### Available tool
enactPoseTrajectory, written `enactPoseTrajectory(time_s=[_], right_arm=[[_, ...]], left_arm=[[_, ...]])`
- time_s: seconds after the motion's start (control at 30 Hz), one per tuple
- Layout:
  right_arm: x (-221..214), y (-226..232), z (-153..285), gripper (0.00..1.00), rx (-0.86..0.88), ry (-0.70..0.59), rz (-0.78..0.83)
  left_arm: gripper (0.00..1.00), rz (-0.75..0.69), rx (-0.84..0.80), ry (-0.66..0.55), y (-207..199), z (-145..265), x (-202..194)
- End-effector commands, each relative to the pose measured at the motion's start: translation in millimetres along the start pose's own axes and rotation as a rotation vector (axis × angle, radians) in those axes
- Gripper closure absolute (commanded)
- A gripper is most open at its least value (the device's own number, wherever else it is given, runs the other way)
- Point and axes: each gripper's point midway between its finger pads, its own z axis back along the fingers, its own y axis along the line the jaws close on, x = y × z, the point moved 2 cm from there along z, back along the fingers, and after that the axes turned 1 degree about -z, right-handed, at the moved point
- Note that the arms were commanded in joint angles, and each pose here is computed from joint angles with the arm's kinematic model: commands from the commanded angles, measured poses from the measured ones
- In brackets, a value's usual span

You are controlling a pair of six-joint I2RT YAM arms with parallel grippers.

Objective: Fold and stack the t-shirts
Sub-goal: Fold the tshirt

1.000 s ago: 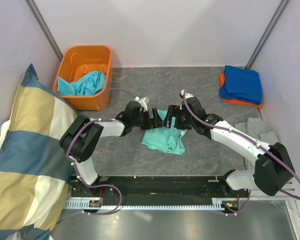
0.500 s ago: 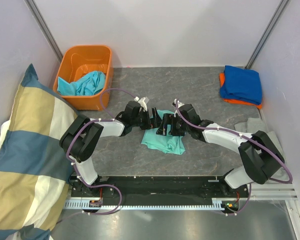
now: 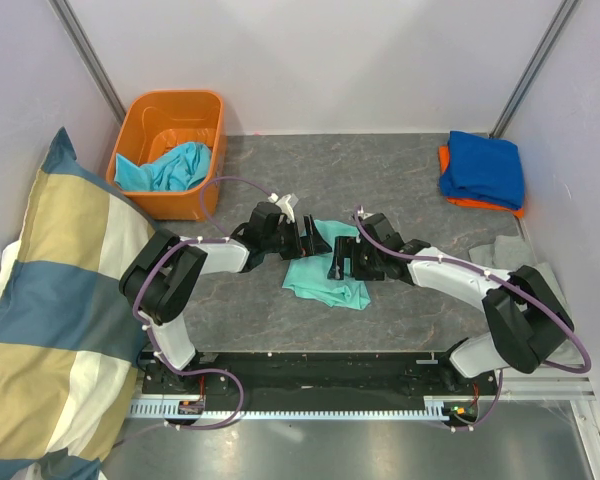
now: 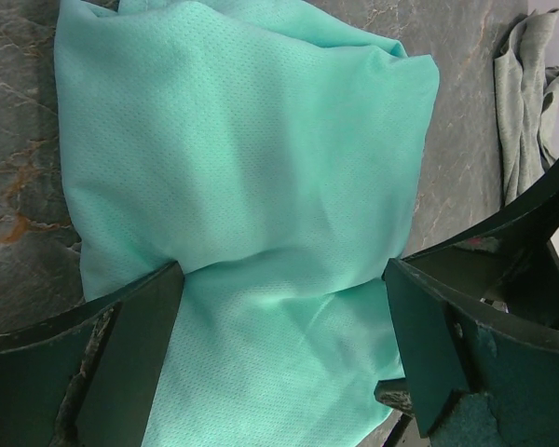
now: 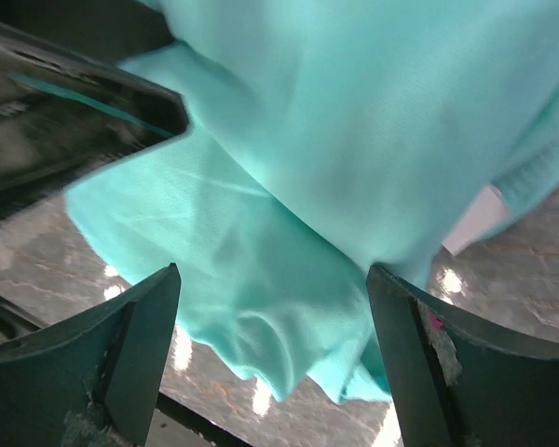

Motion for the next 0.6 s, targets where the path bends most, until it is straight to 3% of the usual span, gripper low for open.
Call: enactPoseTrajectory(time_s=[0.0, 0.4, 0.57], right_arm=[[-1, -9, 11, 0.10, -0.065, 0.005, 0.013], [3, -33, 47, 0.10, -0.271, 0.027, 0.060], [26, -19, 69, 0.09, -0.230, -0.078, 0.079]], left_arm=[[0.00, 0.070, 0.146, 0.126, 38, -2, -41], [0.00, 0.078, 0.159, 0.134, 42, -2, -44], [0.00, 0.077, 0.151, 0.131, 40, -1, -43]])
